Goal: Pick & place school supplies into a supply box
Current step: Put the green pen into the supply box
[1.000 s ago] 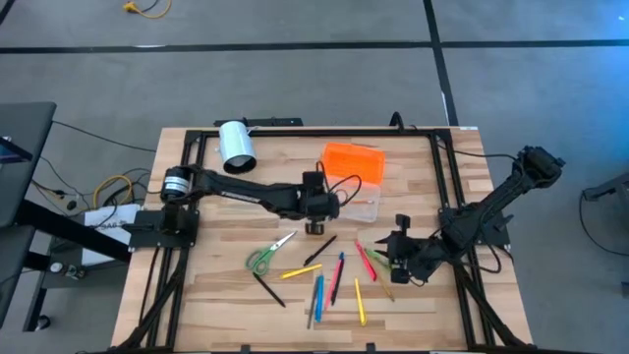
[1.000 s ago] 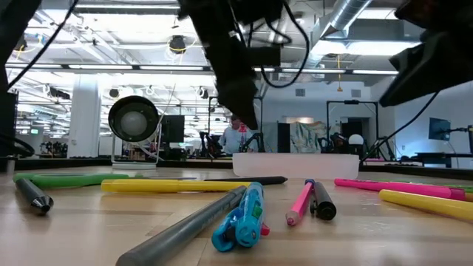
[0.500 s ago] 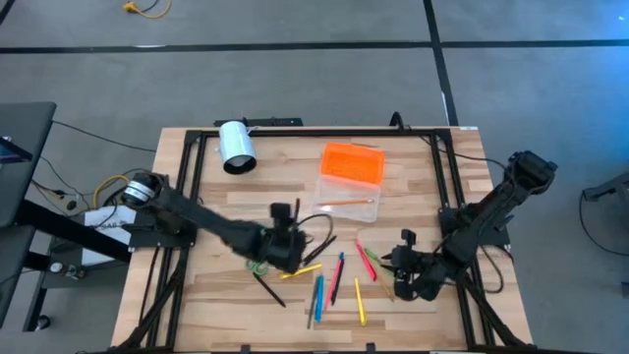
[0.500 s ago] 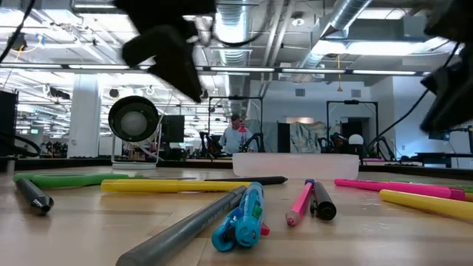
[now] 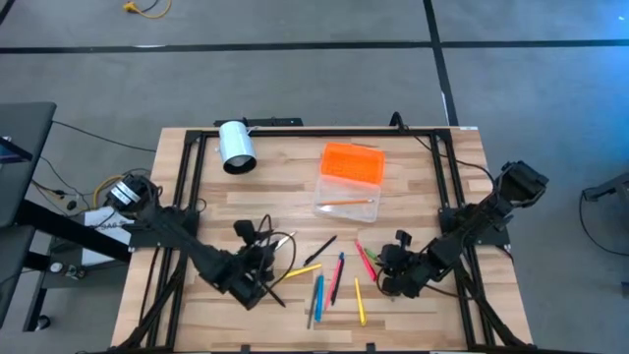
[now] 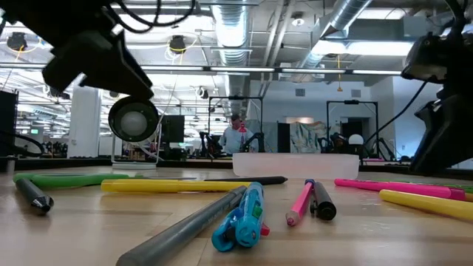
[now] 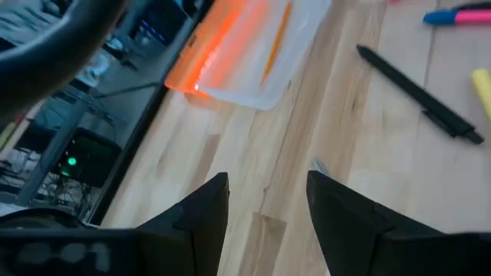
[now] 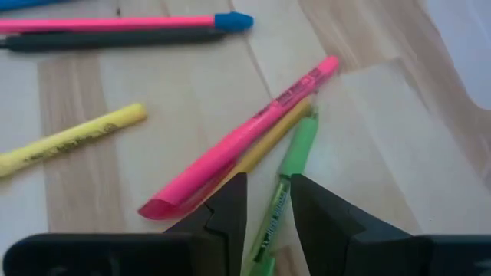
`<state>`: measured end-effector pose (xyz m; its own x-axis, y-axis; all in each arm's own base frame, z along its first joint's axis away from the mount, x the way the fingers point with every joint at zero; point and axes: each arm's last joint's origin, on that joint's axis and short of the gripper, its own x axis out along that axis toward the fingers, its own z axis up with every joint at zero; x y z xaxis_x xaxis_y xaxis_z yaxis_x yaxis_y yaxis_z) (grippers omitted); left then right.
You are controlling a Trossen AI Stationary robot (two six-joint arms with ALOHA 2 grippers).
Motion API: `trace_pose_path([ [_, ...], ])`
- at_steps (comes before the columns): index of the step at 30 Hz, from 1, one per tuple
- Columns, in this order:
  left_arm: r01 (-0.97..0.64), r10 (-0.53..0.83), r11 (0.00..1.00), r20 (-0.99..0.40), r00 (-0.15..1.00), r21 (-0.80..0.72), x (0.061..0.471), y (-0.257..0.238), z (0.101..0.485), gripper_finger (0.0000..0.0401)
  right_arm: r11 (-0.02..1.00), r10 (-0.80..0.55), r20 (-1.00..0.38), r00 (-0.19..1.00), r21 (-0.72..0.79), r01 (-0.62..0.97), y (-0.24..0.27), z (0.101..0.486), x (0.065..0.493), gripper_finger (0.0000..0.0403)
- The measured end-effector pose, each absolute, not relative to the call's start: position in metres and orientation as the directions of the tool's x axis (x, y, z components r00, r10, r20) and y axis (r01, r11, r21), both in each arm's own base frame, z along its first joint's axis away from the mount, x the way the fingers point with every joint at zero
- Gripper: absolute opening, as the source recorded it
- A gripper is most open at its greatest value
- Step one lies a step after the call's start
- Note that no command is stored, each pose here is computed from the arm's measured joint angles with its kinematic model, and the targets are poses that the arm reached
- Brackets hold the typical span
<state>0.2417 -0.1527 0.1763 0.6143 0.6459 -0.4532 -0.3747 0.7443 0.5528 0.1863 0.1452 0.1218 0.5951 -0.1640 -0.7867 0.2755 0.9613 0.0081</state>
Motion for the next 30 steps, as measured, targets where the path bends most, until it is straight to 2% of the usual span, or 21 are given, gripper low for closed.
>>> trace_pose_path([
  [14, -0.423, 0.647, 0.736, -0.364, 0.670, 0.529, 0.226, -0.168, 0.177, 0.0169, 0.943, -0.174, -0.810, 0.560, 0.028, 0.333, 0.143, 0.120, 0.183, 0.0098],
  [21, -0.424, 0.646, 0.737, -0.364, 0.671, 0.526, 0.224, -0.169, 0.177, 0.0169, 0.943, -0.198, -0.825, 0.529, -0.012, 0.333, 0.147, 0.103, 0.185, 0.0098],
  [26, -0.422, 0.649, 0.733, -0.363, 0.668, 0.533, 0.224, -0.168, 0.176, 0.0169, 0.917, -0.234, -0.835, 0.498, -0.020, 0.398, 0.147, 0.096, 0.184, 0.0097],
  [30, -0.426, 0.652, 0.730, -0.356, 0.669, 0.535, 0.224, -0.168, 0.177, 0.0169, 0.903, -0.237, -0.852, 0.467, -0.015, 0.430, 0.148, 0.096, 0.179, 0.0074],
])
